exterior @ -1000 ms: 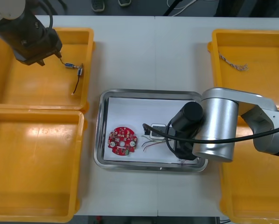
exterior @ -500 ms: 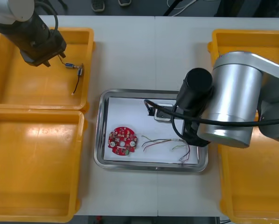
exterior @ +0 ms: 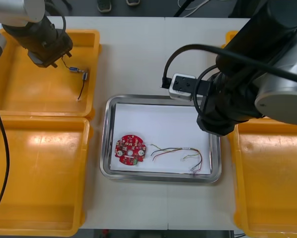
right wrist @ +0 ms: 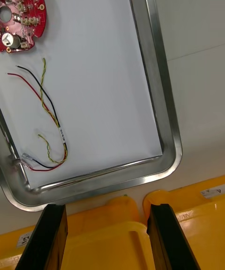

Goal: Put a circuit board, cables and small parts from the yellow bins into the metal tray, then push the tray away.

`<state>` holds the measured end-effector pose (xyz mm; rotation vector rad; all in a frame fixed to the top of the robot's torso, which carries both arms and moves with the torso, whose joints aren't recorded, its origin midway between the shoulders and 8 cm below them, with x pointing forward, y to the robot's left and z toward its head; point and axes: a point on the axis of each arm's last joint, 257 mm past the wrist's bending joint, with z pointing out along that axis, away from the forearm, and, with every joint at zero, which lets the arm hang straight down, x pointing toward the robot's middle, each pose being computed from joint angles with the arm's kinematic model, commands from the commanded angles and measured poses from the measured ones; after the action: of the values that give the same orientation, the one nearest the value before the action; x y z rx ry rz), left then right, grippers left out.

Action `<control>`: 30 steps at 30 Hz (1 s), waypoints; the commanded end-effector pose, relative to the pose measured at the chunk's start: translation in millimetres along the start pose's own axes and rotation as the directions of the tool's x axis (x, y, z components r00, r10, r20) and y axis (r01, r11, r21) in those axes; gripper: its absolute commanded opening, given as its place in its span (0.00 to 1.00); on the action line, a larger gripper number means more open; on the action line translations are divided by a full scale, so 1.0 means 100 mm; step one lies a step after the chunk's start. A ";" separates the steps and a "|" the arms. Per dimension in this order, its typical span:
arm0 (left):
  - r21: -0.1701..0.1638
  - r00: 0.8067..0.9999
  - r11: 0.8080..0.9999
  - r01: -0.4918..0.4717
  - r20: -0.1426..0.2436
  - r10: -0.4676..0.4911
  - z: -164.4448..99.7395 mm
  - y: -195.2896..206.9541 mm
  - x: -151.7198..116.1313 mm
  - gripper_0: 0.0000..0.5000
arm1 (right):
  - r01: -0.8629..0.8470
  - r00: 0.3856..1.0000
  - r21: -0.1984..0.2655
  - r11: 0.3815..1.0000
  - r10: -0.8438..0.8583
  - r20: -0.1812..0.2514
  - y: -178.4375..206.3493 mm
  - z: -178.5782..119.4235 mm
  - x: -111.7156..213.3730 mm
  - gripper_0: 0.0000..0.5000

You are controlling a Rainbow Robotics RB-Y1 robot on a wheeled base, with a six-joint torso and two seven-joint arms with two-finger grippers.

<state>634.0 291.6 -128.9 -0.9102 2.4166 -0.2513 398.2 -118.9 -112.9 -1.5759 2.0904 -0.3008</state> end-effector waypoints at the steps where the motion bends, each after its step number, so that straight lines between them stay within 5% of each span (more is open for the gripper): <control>1: 0.060 0.994 0.993 0.107 0.028 -0.108 -0.16 -0.30 -0.15 1.00 | -0.062 0.997 0.045 0.997 0.059 0.050 -0.24 -0.27 0.04 1.00; 4: 0.049 0.992 0.992 0.120 0.034 -0.122 -0.08 -0.27 -0.13 1.00 | -0.122 0.992 0.051 0.991 0.120 0.043 -0.37 -0.34 0.26 1.00; 16: 0.101 0.988 0.985 0.137 0.055 -0.143 0.08 -0.46 -0.08 1.00 | -0.336 0.942 0.125 0.934 0.335 0.029 -0.81 -0.58 1.00 1.00; 30: 0.087 0.990 0.990 0.113 0.077 -0.120 0.34 -0.47 0.05 1.00 | -0.573 0.818 0.209 0.793 0.571 0.075 -1.39 -0.82 1.61 1.00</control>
<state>659.7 278.7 -172.0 -0.9995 2.3291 -0.3049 435.1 -291.8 -38.9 -0.8691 2.3098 -0.2402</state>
